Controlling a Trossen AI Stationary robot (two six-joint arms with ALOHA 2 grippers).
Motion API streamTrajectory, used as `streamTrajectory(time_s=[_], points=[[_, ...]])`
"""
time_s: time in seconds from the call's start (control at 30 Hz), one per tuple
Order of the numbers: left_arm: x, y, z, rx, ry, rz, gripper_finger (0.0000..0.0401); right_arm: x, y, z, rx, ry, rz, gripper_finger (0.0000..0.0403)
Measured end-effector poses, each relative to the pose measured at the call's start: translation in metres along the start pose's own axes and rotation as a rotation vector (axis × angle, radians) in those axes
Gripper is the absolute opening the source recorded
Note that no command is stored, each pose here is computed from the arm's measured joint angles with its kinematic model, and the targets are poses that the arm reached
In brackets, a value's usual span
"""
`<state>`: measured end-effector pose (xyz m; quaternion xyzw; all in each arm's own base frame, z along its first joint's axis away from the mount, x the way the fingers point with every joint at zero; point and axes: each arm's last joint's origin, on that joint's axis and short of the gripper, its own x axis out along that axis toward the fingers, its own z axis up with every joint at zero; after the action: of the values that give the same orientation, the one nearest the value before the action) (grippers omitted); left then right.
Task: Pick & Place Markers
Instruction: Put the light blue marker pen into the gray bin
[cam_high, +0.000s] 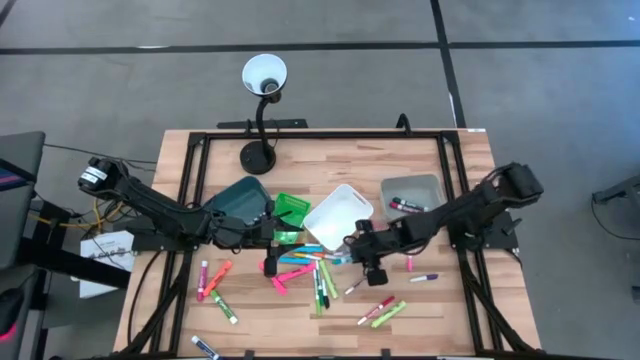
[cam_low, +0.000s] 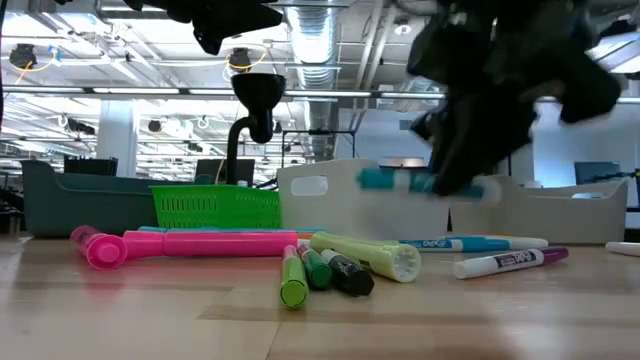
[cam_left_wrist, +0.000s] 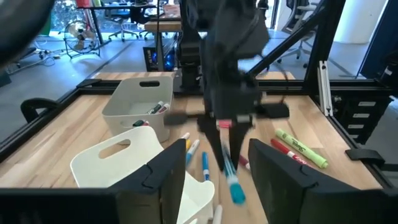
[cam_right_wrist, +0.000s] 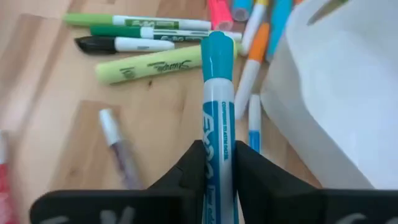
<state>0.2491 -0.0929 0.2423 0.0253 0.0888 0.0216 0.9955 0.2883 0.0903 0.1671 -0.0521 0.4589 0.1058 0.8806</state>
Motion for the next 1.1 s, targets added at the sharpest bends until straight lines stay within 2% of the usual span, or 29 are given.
streamTrajectory(time_s=[0.1, 0.33, 0.5, 0.63, 0.7, 0.9, 1.1], points=[[0.0, 0.0, 0.0, -0.012, 0.0, 0.0, 0.0171, -0.029, 0.0, 0.0, 0.058, 0.045, -0.047, 0.0073], [0.0, 0.0, 0.0, -0.013, -0.001, 0.0, 0.0168, -0.101, -0.012, -0.019, 0.078, 0.113, -0.342, 0.0062], [0.0, 0.0, 0.0, -0.013, 0.0, 0.0, 0.0168, -0.134, -0.031, -0.043, 0.265, 0.161, -0.515, 0.0062], [0.0, 0.0, 0.0, -0.013, 0.0, 0.0, 0.0165, -0.133, -0.047, -0.064, 0.46, 0.166, -0.56, 0.0066], [0.0, 0.0, 0.0, -0.013, 0.0, 0.0, 0.0164, -0.128, -0.053, -0.075, 0.51, 0.207, -0.566, 0.0066], [0.0, 0.0, 0.0, -0.012, 0.0, 0.0, 0.0164, -0.108, -0.066, -0.095, 0.584, 0.327, -0.57, 0.0066], [0.0, 0.0, 0.0, -0.013, 0.0, 0.0, 0.0159, -0.091, -0.082, -0.095, 0.604, 0.378, -0.599, 0.0066]])
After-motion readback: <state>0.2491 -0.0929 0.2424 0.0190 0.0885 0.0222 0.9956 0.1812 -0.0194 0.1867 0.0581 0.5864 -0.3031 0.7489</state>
